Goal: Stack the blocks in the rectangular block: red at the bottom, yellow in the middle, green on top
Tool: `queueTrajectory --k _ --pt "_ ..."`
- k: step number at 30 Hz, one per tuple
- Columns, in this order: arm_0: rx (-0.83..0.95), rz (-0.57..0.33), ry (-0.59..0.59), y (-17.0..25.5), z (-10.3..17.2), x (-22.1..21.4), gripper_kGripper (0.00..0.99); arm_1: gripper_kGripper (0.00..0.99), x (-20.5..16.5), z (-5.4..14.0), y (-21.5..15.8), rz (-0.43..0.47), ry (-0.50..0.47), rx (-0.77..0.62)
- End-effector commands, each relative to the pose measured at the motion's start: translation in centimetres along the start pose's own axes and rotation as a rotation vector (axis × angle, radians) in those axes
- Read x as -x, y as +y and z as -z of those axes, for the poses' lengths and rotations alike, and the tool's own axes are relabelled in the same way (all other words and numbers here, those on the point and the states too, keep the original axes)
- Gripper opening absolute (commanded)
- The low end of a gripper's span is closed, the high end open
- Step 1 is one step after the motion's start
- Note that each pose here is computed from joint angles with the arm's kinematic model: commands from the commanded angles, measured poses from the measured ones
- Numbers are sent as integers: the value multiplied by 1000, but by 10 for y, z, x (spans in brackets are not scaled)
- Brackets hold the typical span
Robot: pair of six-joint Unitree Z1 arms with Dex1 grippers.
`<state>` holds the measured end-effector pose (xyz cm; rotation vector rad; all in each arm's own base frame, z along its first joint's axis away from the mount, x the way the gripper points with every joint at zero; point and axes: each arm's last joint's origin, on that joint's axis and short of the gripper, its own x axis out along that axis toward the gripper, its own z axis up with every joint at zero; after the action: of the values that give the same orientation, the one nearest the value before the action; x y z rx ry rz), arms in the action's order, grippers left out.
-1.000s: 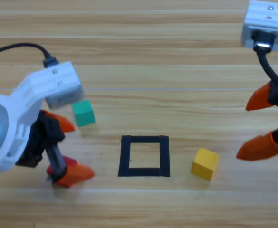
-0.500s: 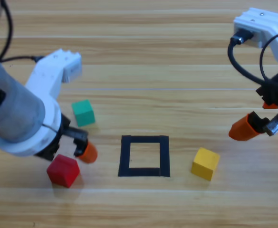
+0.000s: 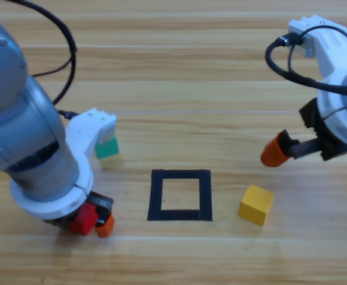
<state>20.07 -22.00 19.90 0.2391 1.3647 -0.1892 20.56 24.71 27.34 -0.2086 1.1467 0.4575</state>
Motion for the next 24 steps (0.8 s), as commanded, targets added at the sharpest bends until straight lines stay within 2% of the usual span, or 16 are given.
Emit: queueTrajectory --k 1,10,21,24 --pt "13 -32 15 5 -7 -12 971 990 -16 -4 8 -27 18 -140" --pt "14 -33 -5 6 -16 -23 966 986 -25 -2 10 32 19 -395" --pt "22 -35 6 14 -20 -30 923 989 -40 5 22 88 69 -499" --pt "18 -36 14 14 -19 -32 870 917 -47 4 27 124 90 -514"
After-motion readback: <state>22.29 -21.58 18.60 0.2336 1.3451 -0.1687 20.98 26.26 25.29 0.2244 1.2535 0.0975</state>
